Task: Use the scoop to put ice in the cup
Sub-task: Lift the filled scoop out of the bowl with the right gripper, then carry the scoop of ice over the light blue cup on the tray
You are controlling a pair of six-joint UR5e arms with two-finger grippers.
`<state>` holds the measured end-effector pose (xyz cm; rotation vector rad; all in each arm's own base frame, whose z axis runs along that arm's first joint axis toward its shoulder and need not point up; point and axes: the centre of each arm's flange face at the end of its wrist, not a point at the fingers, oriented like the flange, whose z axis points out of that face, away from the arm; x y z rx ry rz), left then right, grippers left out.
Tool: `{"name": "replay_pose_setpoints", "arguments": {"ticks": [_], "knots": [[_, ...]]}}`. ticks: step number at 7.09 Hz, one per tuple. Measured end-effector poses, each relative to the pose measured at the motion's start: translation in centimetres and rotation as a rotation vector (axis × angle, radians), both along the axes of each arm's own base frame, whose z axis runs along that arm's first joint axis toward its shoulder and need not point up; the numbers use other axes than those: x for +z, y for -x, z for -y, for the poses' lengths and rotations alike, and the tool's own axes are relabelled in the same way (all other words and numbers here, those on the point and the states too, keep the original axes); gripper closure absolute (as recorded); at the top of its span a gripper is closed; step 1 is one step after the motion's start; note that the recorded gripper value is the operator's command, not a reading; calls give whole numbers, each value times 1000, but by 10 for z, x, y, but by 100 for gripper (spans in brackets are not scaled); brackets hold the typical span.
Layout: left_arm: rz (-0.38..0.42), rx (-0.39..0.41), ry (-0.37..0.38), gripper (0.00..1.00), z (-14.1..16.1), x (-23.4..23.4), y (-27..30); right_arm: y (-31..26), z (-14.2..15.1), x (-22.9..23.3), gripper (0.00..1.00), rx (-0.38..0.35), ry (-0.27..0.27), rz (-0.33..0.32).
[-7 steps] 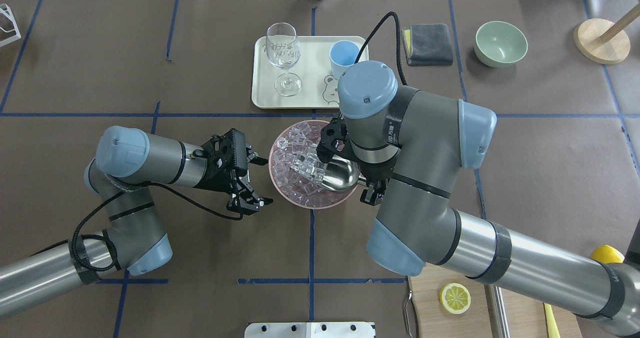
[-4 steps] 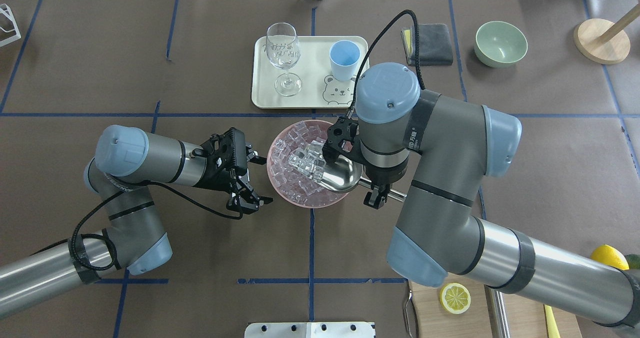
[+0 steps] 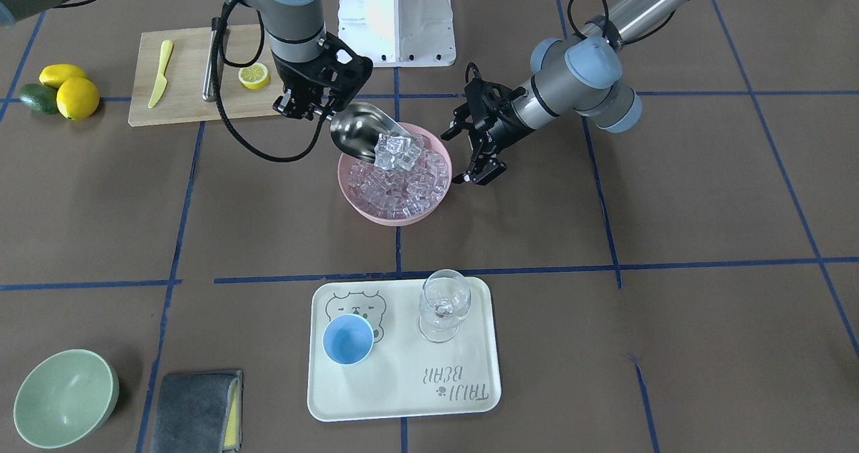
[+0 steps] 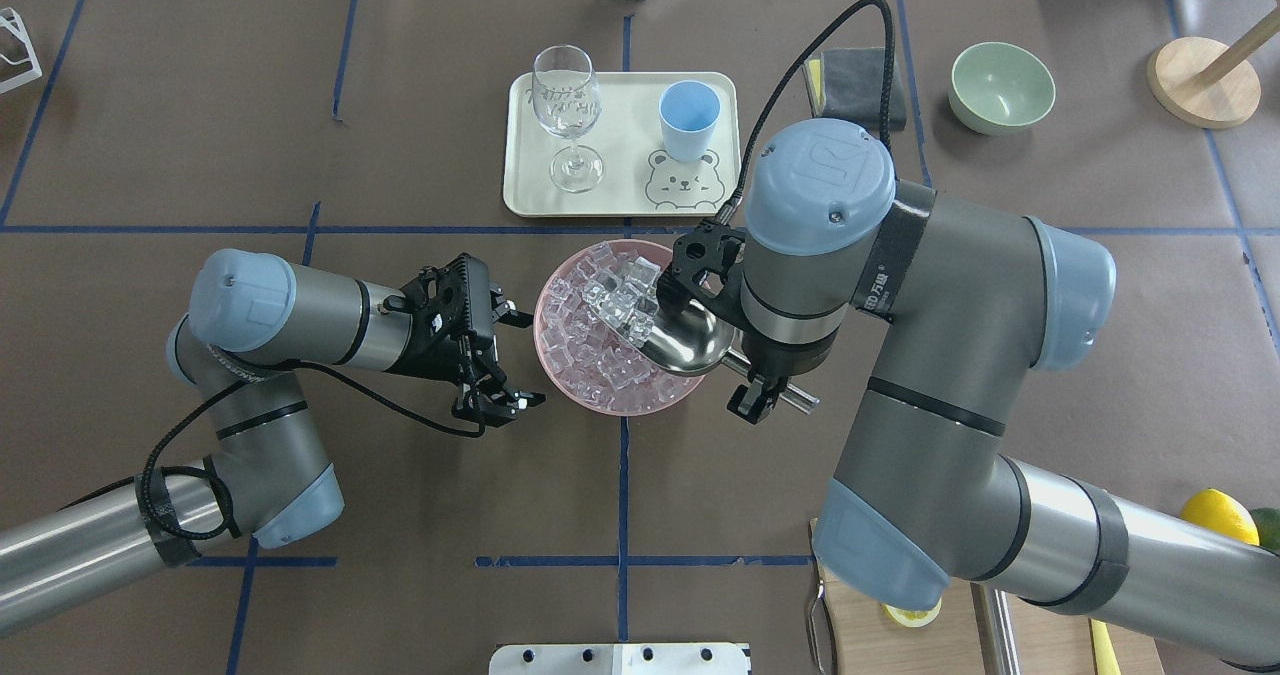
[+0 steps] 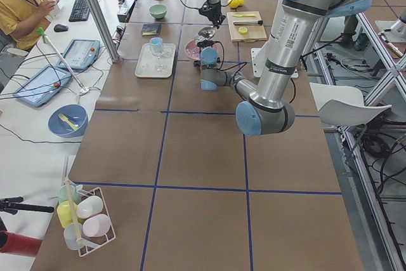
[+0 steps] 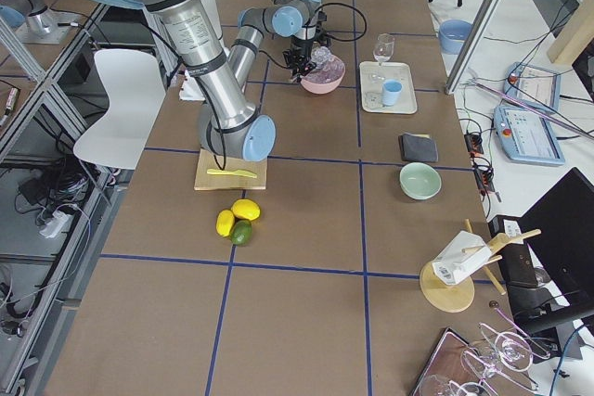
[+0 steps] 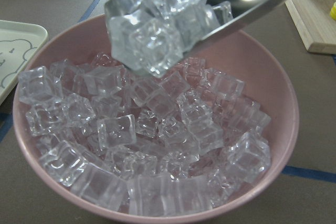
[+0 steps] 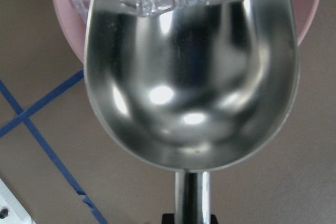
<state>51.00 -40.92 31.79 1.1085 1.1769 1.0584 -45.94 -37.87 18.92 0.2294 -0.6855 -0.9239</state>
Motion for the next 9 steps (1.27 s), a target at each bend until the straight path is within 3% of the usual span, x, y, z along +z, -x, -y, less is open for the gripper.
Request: {"name": "replay_pose_setpoints", "arguments": {"ticks": [5, 7, 9], "knots": [[3, -29, 3, 0, 9, 5, 20, -29, 38, 6, 100, 368, 248, -39], [7, -35, 5, 0, 9, 9, 27, -42, 61, 11, 100, 454, 355, -44], [9, -37, 7, 0, 10, 10, 27, -46, 96, 17, 100, 470, 442, -57]]}}
